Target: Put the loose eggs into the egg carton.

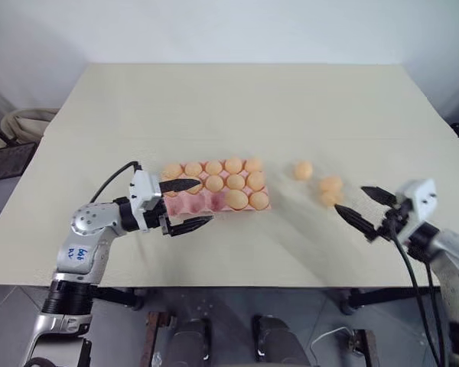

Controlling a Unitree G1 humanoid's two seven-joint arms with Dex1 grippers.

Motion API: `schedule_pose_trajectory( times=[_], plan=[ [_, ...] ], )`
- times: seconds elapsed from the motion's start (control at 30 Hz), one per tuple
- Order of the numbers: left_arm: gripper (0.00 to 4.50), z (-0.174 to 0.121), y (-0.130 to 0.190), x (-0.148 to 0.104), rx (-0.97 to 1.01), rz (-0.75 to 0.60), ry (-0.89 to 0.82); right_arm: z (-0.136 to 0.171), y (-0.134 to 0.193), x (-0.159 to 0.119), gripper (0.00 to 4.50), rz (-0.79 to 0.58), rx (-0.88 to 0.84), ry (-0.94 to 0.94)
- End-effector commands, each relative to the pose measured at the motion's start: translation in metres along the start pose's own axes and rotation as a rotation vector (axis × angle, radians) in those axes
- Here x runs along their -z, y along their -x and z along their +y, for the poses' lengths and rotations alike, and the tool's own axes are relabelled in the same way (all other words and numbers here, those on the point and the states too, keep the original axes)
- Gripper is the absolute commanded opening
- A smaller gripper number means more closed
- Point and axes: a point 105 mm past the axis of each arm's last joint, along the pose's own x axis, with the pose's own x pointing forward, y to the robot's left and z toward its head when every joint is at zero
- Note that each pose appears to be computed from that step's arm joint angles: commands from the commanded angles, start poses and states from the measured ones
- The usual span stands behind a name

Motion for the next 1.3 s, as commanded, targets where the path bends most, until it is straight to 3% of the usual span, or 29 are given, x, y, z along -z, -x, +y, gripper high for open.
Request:
schedule_pose_trajectory(
  times=[0.03,0.17,0.23,0.4,0.47,0.63,0.77,1.07,1.3],
  plan=[
    [4.5,0.001,0.008,-0.013,-0.034,-0.018,-0.051,-0.006,-0.01,0.009,4.47,0.081,-0.019,0.004],
    [4.5,-0.001,0.018,-0.014,-0.085,-0.007,-0.065,-0.011,-0.021,0.017,4.3,0.137,-0.04,-0.003],
    [4.5,-0.002,0.022,-0.014,-0.102,-0.003,-0.067,-0.011,-0.022,0.017,3.87,0.14,-0.046,-0.006],
    [4.5,-0.003,0.027,-0.014,-0.137,0.003,-0.072,-0.008,-0.024,0.014,2.12,0.117,-0.062,-0.006],
    [4.5,-0.001,0.028,-0.016,-0.151,0.0,-0.077,-0.004,-0.025,0.008,1.74,0.087,-0.087,0.001],
    [4.5,0.005,0.043,-0.016,-0.217,0.017,-0.088,0.036,-0.04,-0.023,1.69,-0.008,-0.264,0.039],
    [4.5,0.008,0.064,-0.007,-0.303,0.054,-0.069,0.087,-0.073,-0.055,1.69,-0.087,-0.416,0.038],
    [4.5,0.001,0.089,0.004,-0.37,0.105,-0.017,0.153,-0.128,-0.077,1.69,-0.091,-0.556,0.041],
    [4.5,-0.002,0.09,0.002,-0.396,0.102,-0.033,0.181,-0.151,-0.07,1.69,-0.054,-0.609,0.082]
  ],
)
